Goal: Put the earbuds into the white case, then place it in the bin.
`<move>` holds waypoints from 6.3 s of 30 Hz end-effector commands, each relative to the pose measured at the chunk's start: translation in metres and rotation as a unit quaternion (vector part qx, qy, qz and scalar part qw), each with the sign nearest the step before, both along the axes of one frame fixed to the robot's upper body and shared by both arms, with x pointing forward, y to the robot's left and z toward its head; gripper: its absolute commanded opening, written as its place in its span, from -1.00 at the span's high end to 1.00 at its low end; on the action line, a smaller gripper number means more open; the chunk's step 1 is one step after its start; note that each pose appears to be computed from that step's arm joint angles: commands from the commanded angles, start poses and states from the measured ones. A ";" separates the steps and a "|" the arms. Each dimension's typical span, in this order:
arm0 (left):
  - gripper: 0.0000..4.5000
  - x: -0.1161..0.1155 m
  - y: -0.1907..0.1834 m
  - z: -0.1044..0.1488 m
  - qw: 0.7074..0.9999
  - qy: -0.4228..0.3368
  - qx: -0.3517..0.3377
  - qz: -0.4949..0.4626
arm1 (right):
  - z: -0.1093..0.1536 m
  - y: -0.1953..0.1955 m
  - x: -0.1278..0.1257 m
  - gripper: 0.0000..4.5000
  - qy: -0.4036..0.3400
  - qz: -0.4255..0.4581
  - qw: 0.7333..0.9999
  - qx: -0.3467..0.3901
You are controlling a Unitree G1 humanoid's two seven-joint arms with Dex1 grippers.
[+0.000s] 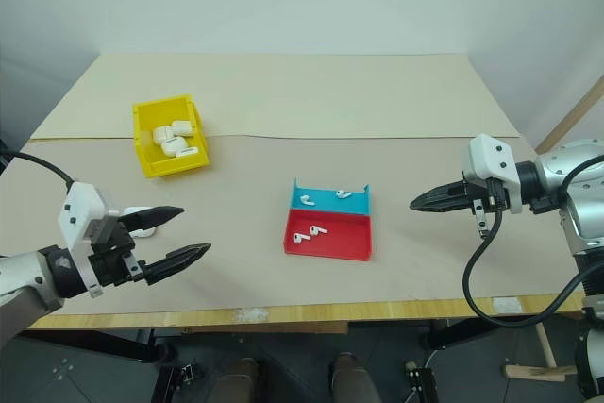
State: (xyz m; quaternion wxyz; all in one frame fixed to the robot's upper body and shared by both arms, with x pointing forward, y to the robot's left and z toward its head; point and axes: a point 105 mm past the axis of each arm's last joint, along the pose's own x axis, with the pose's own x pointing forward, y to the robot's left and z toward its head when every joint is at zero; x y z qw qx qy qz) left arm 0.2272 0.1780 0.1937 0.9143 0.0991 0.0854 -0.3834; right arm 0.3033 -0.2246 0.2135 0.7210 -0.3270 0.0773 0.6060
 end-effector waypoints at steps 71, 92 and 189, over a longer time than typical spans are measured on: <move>-1.00 0.058 0.090 0.019 0.874 0.235 0.105 0.412 | -0.018 0.032 -0.062 -0.98 0.028 -0.057 0.998 -0.001; -1.00 0.091 0.090 -0.016 0.830 0.348 0.130 0.416 | -0.029 0.029 -0.083 -0.98 0.065 -0.108 0.992 0.003; -0.25 0.015 -0.045 0.070 0.960 -0.218 -0.147 -0.098 | 0.009 0.018 -0.056 -1.00 -0.011 -0.092 0.995 -0.027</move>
